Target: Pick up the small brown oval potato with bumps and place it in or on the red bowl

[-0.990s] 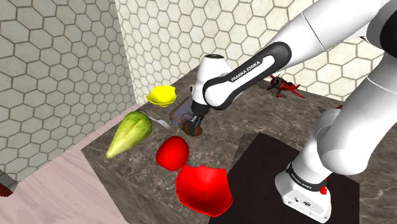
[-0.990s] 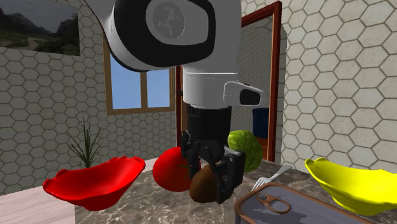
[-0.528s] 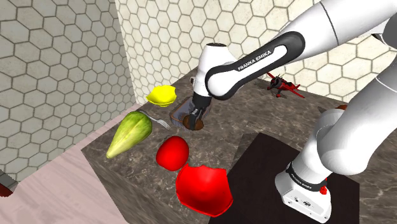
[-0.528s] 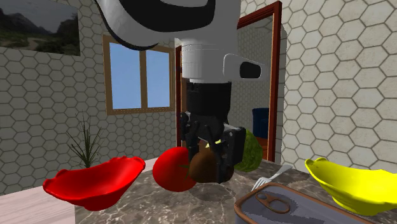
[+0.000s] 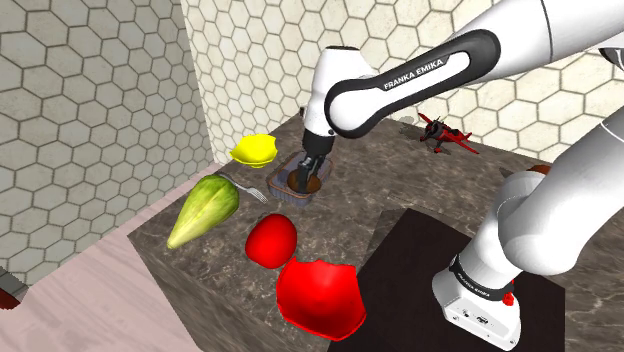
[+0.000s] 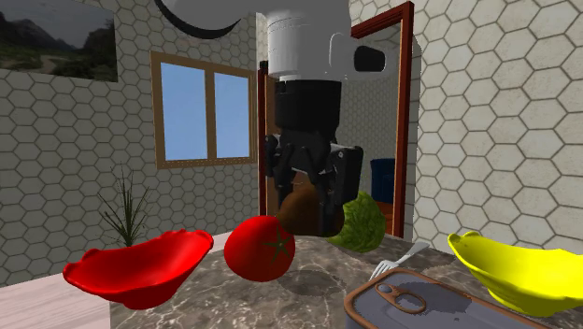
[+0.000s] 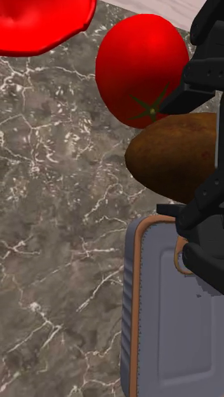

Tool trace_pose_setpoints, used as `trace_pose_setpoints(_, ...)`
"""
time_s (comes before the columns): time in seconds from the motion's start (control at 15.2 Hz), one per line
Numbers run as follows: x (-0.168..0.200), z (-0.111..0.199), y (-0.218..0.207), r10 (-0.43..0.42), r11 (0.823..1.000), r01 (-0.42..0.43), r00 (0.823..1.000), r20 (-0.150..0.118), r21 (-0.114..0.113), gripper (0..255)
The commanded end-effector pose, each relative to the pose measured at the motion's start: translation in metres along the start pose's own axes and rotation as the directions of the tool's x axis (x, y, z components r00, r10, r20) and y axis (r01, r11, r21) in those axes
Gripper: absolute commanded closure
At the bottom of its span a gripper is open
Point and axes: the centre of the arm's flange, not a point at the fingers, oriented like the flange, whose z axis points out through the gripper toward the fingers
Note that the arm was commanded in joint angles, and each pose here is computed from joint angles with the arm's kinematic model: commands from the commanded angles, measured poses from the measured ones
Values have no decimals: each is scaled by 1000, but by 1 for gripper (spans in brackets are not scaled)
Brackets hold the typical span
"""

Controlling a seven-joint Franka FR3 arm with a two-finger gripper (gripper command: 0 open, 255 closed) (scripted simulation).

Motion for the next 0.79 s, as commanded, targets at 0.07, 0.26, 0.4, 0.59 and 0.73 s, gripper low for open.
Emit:
trace_pose_setpoints(0.07, 1, -15, -2, 0, 1000, 0, 1000, 0, 0, 255)
trace_pose_setpoints(0.26, -6, -24, -14, 0, 1000, 0, 1000, 0, 0, 255)
trace_pose_setpoints(0.4, -21, -23, -35, 0, 1000, 0, 1000, 0, 0, 255)
trace_pose_setpoints(0.59, -44, -21, -68, 0, 1000, 0, 1000, 0, 0, 255)
trace_pose_setpoints(0.73, -59, -20, -89, 0, 1000, 0, 1000, 0, 0, 255)
